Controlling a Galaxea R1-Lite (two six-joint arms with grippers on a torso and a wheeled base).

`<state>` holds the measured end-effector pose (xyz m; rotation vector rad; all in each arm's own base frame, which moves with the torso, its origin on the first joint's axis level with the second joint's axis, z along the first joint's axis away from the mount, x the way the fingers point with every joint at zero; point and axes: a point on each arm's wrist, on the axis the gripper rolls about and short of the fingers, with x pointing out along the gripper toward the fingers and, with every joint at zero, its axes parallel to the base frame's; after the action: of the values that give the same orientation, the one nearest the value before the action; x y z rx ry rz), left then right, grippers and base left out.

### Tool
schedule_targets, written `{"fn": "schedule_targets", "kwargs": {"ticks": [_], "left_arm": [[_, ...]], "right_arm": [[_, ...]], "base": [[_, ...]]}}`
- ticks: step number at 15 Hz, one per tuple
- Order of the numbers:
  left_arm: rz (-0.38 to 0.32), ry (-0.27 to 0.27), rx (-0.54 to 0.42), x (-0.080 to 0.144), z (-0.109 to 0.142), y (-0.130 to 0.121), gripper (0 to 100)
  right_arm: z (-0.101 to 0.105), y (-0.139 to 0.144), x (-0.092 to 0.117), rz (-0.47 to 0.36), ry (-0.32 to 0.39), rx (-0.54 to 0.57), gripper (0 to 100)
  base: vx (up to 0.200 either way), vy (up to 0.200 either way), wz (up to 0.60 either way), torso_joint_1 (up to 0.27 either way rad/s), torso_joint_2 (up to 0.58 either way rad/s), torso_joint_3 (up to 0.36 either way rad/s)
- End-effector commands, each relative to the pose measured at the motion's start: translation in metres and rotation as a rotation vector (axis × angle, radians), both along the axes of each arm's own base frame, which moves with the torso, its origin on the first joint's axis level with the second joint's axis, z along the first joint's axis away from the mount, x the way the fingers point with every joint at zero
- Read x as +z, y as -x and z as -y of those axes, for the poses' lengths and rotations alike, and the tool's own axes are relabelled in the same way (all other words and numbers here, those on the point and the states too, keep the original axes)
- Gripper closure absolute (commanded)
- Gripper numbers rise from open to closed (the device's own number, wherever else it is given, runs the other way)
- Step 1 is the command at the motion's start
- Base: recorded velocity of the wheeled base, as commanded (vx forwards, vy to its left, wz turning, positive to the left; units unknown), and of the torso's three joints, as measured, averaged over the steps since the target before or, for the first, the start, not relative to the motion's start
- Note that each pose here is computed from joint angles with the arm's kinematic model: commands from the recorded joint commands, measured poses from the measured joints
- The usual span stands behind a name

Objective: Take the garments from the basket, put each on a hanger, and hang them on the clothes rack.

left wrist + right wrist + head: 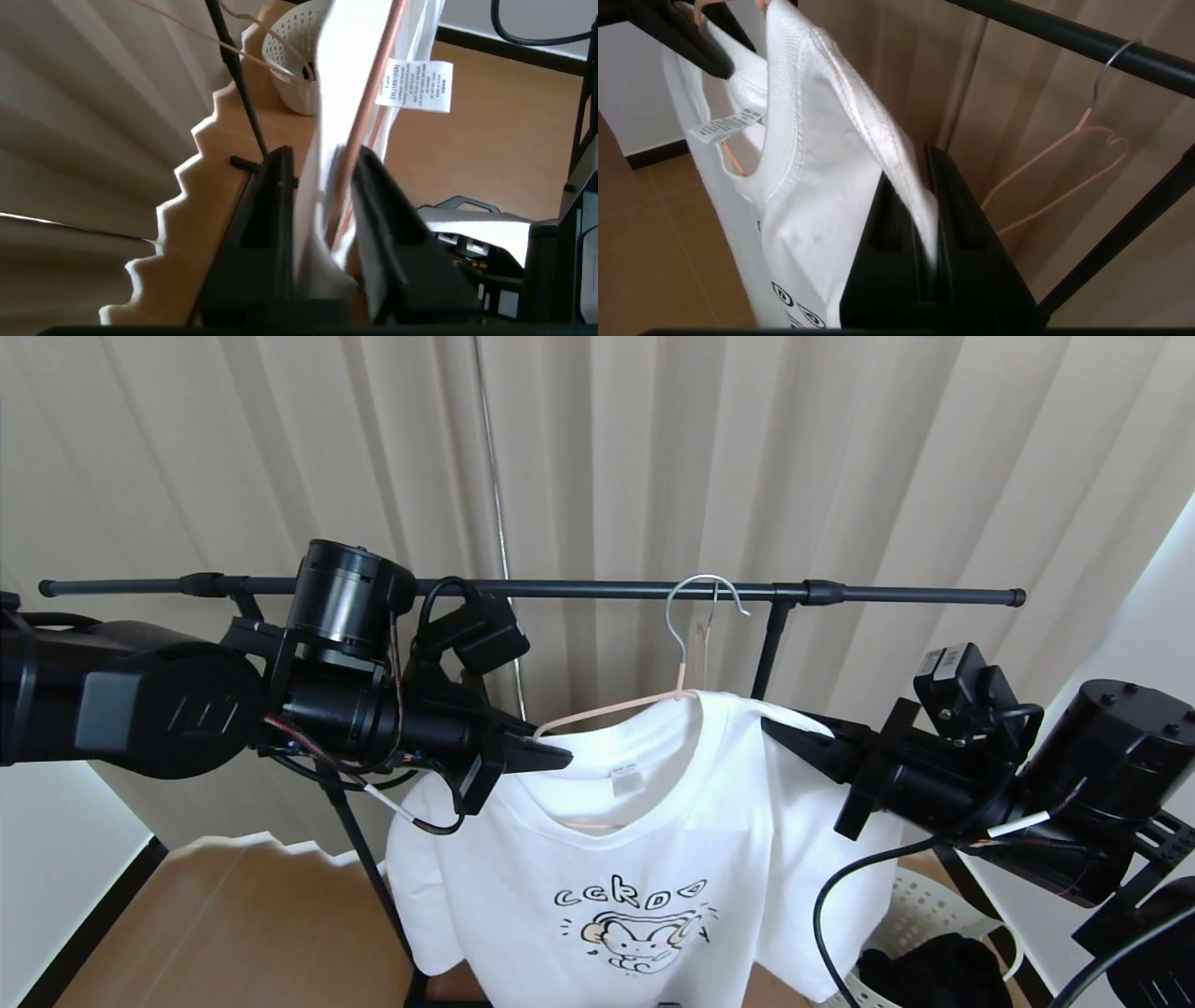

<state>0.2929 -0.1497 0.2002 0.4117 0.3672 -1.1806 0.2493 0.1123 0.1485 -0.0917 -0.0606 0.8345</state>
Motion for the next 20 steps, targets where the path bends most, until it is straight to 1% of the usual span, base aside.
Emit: {"fn": "schedule_targets", "kwargs": {"ticks": [1,2,3,5,6,7,10,13,14,15,16,17,18,19,20], "left_arm": [[0.005,0.002,0.003,0.002,-0.001,0.001,100],[0.007,0.002,0.005,0.002,-0.001,0.001,100],[0.017,0.007,0.006,0.006,-0.003,0.004,100],[0.031,0.013,0.008,0.011,-0.004,0.006,100],[0.032,0.014,0.009,0.011,-0.005,0.006,100],[0.034,0.014,0.009,0.012,-0.005,0.006,100],[0.038,0.016,0.009,0.013,-0.005,0.007,100],[0.044,0.020,0.016,0.016,-0.008,0.008,100],[0.054,0.024,0.025,0.019,-0.012,0.010,100],[0.054,0.024,0.025,0.019,-0.012,0.010,100],[0.065,0.029,0.035,0.023,-0.016,0.011,100],[0.062,0.028,0.039,0.022,-0.018,0.011,100],[0.087,0.039,0.044,0.022,-0.020,0.014,100],[0.100,0.045,0.051,0.020,-0.022,0.014,100],[0.129,0.062,0.058,0.017,-0.024,0.017,100]], "right_arm": [[0.000,0.000,0.002,0.010,0.002,0.004,100],[-0.001,0.000,0.003,0.024,0.008,0.012,100],[-0.001,-0.001,0.003,0.055,0.037,0.023,100],[-0.001,0.000,0.000,0.068,0.069,0.021,100],[-0.001,0.000,0.001,0.071,0.068,0.020,100],[0.000,-0.001,0.001,0.068,0.069,0.018,0],[0.002,0.001,0.002,0.062,0.071,0.019,0],[0.012,0.001,0.007,0.070,0.069,0.021,0],[0.019,0.004,0.009,0.056,0.073,0.048,0],[0.019,0.004,0.010,0.056,0.073,0.051,0],[0.028,0.006,0.014,0.026,0.079,0.071,0],[0.030,0.006,0.014,0.020,0.081,0.073,0],[0.036,0.001,0.013,-0.002,0.086,0.051,0],[0.037,0.000,0.012,-0.019,0.090,0.047,0],[0.037,-0.003,0.009,-0.038,0.099,0.045,0]], "base": [[0.000,0.000,0.00,0.000,0.00,0.000],[0.000,0.000,0.00,0.000,0.00,0.000],[0.000,0.000,0.00,0.000,0.00,0.000],[0.000,0.000,0.00,0.000,0.00,0.000],[0.000,0.000,0.00,0.000,0.00,0.000],[0.000,0.000,0.00,0.000,0.00,0.000],[0.000,0.000,0.00,0.000,0.00,0.000],[0.000,0.000,0.00,0.000,0.00,0.000],[0.000,0.000,0.00,0.000,0.00,0.000],[0.000,0.000,0.00,0.000,0.00,0.000],[0.000,0.000,0.00,0.000,0.00,0.000],[0.000,0.000,0.00,0.000,0.00,0.000],[0.000,0.000,0.00,0.000,0.00,0.000],[0.000,0.000,0.00,0.000,0.00,0.000],[0.000,0.000,0.00,0.000,0.00,0.000]]}}
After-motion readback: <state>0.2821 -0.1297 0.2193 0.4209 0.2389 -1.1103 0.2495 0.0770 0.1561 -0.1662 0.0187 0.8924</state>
